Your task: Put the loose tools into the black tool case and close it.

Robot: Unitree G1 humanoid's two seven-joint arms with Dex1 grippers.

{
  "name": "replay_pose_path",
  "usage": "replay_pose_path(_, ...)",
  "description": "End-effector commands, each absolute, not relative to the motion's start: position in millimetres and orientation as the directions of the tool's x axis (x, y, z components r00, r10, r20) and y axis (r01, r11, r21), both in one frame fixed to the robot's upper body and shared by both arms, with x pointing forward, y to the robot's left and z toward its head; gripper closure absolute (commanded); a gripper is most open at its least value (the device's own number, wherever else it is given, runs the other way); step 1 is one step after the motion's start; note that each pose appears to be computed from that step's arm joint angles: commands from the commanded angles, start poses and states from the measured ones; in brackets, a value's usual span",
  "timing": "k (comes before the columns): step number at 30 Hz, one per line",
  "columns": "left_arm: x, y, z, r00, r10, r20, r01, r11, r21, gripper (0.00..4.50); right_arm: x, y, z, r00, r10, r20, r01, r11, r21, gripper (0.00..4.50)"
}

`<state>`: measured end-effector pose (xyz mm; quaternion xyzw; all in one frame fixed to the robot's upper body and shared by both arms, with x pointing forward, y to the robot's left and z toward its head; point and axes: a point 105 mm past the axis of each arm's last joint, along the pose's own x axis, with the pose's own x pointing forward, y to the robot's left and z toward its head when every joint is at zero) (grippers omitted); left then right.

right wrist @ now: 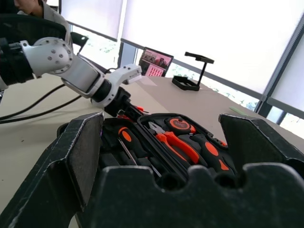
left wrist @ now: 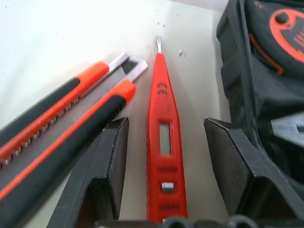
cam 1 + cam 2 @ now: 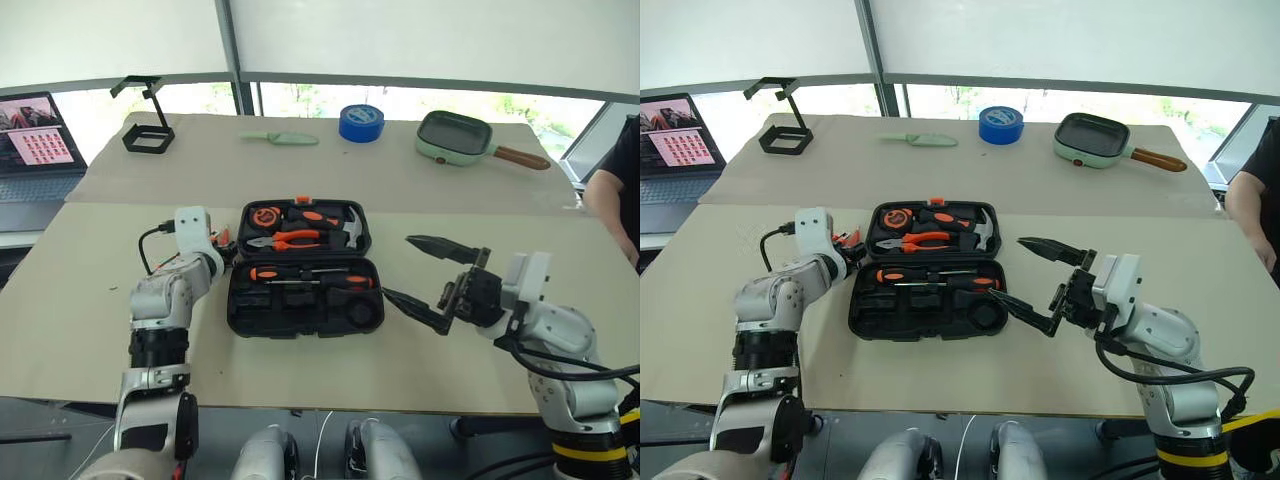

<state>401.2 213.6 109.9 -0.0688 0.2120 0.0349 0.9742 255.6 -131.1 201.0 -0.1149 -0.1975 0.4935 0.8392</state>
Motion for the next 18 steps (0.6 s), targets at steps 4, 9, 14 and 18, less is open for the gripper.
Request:
replay_pose_path(4, 407, 204, 100, 0.884, 0.005, -0.468, -0.078, 0.988, -0.136, 1.82, 252, -125, 217, 0.404, 0.876, 0.264, -0.768, 0.481, -0.422, 0.0)
replay_pose_path(9, 408, 206, 100, 0.878, 0.012, -0.479, -0.084, 0.988, -0.13, 2.9, 252, -122, 221, 0.391, 0.881, 0.267, -0.77, 0.472, -0.43, 0.0)
replay_pose_path(14, 400, 214, 99, 0.872, 0.018, -0.489, -0.081, 0.991, -0.109, 4.06, 252, -123, 225, 0.374, 0.893, 0.25, -0.768, 0.449, -0.456, 0.0)
replay_pose_path(18, 397, 220, 121, 0.92, -0.006, -0.392, -0.035, 0.994, -0.099, 4.06, 253, -126, 228, 0.363, 0.901, 0.236, -0.771, 0.433, -0.468, 0.0)
